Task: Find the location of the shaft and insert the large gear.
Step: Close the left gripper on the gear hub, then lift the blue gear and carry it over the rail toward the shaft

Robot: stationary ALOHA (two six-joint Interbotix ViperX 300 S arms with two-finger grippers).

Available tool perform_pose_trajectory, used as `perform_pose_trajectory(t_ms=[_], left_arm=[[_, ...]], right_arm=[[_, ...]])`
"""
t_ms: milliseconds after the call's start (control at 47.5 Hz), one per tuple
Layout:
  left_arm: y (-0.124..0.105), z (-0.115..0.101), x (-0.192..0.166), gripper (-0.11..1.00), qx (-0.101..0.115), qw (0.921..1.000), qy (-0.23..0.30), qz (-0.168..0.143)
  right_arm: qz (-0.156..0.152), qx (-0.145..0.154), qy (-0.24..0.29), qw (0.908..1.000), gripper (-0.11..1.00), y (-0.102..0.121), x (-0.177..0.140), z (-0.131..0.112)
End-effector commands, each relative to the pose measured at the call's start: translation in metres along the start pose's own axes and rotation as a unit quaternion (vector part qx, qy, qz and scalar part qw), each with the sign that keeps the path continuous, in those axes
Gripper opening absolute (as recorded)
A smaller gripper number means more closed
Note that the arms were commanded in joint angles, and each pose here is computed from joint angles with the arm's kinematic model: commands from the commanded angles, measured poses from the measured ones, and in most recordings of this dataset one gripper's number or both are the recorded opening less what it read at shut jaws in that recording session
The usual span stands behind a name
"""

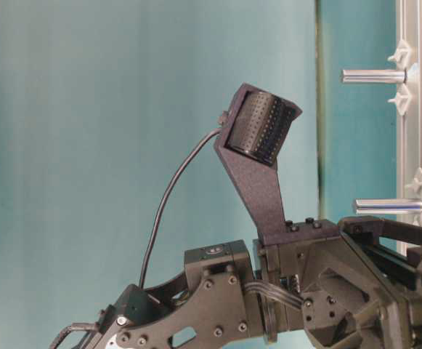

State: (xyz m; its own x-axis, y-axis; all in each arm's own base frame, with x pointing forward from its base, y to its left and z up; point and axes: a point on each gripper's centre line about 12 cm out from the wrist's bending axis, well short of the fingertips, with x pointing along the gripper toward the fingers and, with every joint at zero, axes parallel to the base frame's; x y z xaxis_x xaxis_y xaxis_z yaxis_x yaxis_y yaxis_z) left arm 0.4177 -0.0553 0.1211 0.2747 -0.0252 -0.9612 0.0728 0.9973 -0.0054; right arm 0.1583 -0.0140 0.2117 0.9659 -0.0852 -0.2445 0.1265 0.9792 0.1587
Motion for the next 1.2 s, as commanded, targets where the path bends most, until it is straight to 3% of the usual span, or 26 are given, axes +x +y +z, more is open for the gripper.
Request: perform_pose_trajectory(t_ms=[0, 379, 526, 1178], left_arm=[[0.001, 0.004, -0.008, 0.93, 0.000, 0.9999, -0.013, 0.000], [0.001, 0.004, -0.008, 0.91, -0.002, 0.9999, -0.012, 0.000], [-0.002, 0.003, -0.007, 0.70, 0.004, 0.9999, -0.010, 0.000], [-0.002, 0.012, -0.018, 0.70, 0.010, 0.9996, -0.028, -0.001]], right_arm=[[-0.001, 0.006, -0.006, 1.0000, 0.02, 0.000, 0.001, 0.004], [0.000, 0.006, -0.007, 1.0000, 0.02, 0.000, 0.001, 0.005], [0.000, 0.006, -0.007, 1.0000, 0.02, 0.000, 0.000, 0.004], [0.000, 0.006, -0.008, 1.0000, 0.02, 0.001, 0.000, 0.005]])
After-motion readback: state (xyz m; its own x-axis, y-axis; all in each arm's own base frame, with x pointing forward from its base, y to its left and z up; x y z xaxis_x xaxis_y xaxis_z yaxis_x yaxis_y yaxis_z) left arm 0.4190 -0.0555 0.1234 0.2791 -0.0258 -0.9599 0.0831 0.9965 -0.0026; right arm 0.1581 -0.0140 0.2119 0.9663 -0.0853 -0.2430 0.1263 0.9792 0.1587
